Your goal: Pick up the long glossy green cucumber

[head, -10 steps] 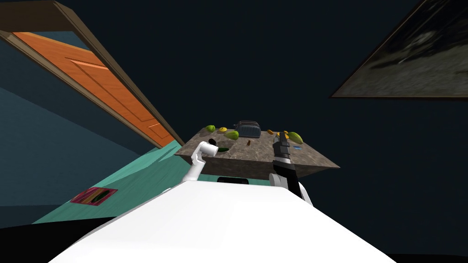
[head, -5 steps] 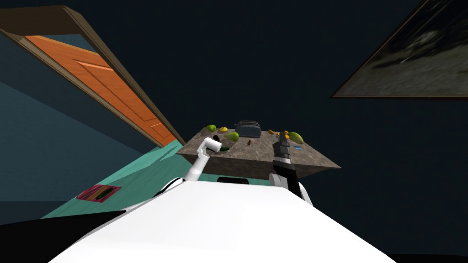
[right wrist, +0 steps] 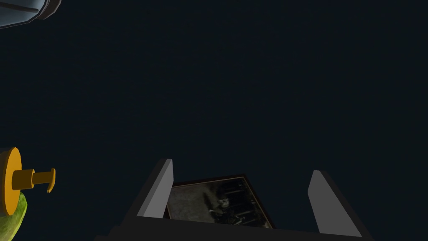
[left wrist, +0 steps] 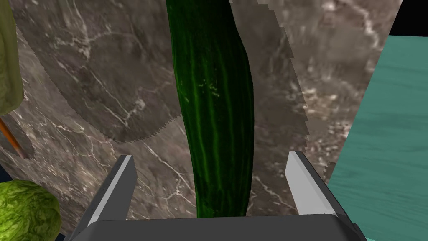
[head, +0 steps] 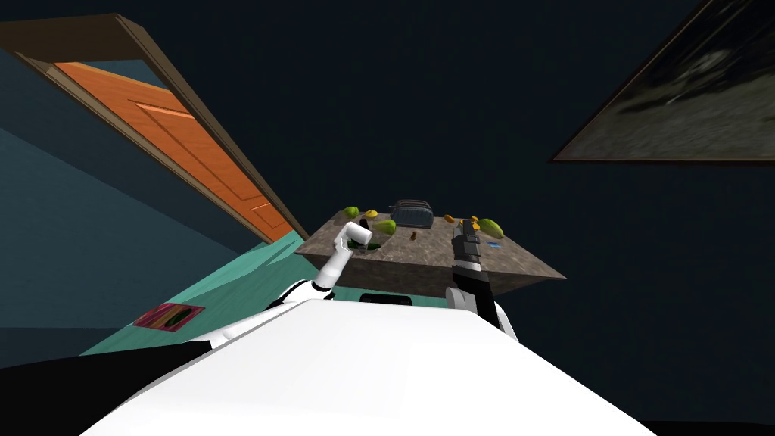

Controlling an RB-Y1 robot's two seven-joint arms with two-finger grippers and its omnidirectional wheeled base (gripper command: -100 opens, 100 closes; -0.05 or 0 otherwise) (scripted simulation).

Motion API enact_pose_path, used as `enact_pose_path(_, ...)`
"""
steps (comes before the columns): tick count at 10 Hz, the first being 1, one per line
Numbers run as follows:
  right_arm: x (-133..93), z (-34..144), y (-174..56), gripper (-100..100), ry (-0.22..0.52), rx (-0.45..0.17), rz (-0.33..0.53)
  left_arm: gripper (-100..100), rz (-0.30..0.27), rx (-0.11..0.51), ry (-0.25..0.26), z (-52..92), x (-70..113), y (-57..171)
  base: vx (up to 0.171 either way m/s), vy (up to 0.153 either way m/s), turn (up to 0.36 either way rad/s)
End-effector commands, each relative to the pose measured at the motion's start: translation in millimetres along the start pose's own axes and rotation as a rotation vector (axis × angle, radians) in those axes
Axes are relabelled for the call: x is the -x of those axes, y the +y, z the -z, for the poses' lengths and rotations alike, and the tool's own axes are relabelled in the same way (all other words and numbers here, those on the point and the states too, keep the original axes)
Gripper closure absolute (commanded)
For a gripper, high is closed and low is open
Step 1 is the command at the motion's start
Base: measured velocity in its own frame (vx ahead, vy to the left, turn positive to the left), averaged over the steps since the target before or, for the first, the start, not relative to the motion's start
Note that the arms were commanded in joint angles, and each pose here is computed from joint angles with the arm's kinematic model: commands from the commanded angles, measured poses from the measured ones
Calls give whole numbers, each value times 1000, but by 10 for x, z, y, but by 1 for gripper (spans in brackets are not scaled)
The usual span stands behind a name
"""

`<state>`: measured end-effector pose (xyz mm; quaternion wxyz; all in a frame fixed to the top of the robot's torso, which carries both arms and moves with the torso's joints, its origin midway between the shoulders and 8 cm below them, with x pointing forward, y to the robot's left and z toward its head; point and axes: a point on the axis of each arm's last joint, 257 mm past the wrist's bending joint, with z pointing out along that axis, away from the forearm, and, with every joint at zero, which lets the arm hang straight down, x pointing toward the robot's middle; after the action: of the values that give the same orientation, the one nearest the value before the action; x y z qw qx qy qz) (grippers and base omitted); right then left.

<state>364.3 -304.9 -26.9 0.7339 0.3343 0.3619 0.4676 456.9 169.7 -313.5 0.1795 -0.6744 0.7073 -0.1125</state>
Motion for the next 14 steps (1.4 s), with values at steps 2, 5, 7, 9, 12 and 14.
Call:
enact_pose_path(2, 0, 0, 0, 0, 0, 0, 0, -100, -15, 32, 0, -3, -70, -86, -19, 12, 7)
enact_pose_path(5, 0, 0, 0, 0, 0, 0, 0, -100, -31, 76, 7, 24, -170, -183, -17, 16, 5)
enact_pose_path(7, 0, 0, 0, 0, 0, 0, 0, -100, -37, 101, 4, 33, -204, -239, -19, 19, 1)
enact_pose_path(9, 0, 0, 0, 0, 0, 0, 0, -100, -41, 120, 3, 59, -234, -309, -16, 19, -2)
enact_pose_path(12, 0, 0, 0, 0, 0, 0, 0, -100, -39, 162, -10, 38, -223, -338, -11, 27, -6)
enact_pose_path(14, 0, 0, 0, 0, 0, 0, 0, -100, -35, 186, -15, 54, -227, -389, -10, 28, -9)
